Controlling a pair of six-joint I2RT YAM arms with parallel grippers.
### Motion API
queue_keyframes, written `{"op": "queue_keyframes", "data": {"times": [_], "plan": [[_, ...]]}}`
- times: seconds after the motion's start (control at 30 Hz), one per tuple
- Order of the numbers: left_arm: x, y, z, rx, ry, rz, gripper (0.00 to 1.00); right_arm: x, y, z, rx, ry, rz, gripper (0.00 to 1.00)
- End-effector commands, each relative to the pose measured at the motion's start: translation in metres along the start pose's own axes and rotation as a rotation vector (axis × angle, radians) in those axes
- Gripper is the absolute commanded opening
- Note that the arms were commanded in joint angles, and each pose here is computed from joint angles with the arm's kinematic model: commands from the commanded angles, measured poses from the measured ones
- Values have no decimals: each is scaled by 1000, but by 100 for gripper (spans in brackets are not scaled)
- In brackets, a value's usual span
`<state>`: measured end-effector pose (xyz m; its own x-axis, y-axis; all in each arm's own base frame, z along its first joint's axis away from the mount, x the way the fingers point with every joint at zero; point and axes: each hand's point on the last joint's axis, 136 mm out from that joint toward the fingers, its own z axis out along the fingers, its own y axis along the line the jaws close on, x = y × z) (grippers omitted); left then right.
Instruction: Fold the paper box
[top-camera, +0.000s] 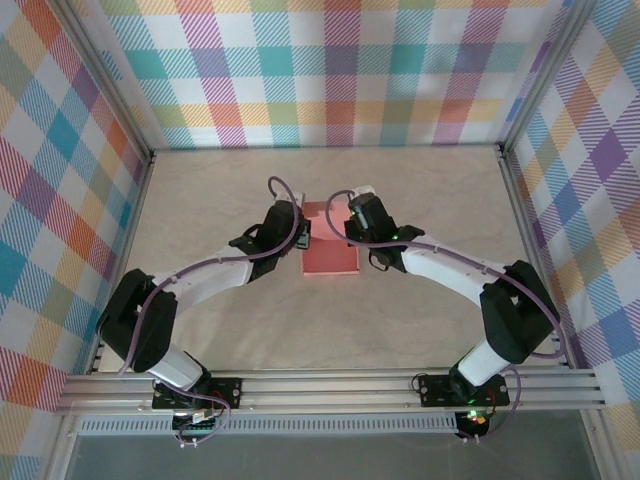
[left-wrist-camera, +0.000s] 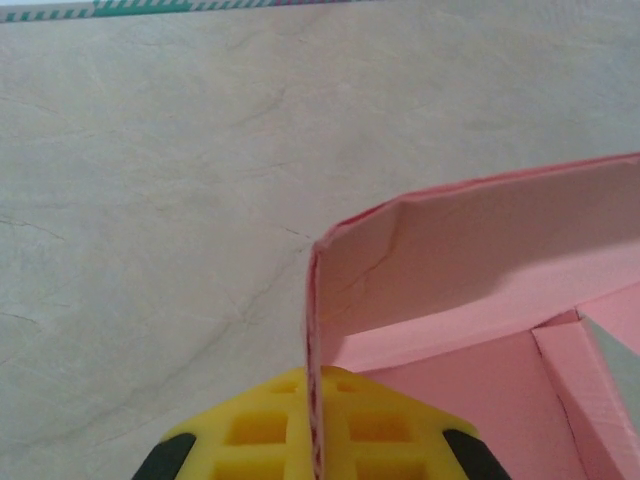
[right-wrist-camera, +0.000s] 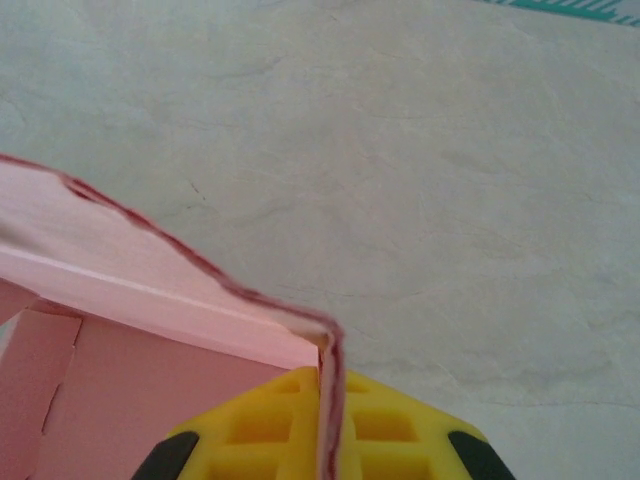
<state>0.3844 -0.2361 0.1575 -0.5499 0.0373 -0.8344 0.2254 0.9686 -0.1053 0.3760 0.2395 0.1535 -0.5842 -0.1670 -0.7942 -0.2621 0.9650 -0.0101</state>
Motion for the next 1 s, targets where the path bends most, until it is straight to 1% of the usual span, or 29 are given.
{"op": "queue_keyframes", "data": {"times": [0.0,0.3,0.57,0.67,0.77,0.97], "plan": [[-25,-39,-5,95,-111,-43,0,-23,24,-8,-90,-126,112,0],[-8,-45,-9,42,-143,-37,0,-4,17,-11,-16,-134,200,0],[2,-44,-10,33,-142,-46,0,0,5,-21,54,-158,278,0],[7,-43,-12,42,-143,-60,0,3,3,-25,87,-174,292,0],[11,-42,-13,47,-146,-71,0,4,7,-25,83,-187,291,0],[17,-40,-15,52,-168,-79,0,6,8,-27,120,-244,287,0]]}}
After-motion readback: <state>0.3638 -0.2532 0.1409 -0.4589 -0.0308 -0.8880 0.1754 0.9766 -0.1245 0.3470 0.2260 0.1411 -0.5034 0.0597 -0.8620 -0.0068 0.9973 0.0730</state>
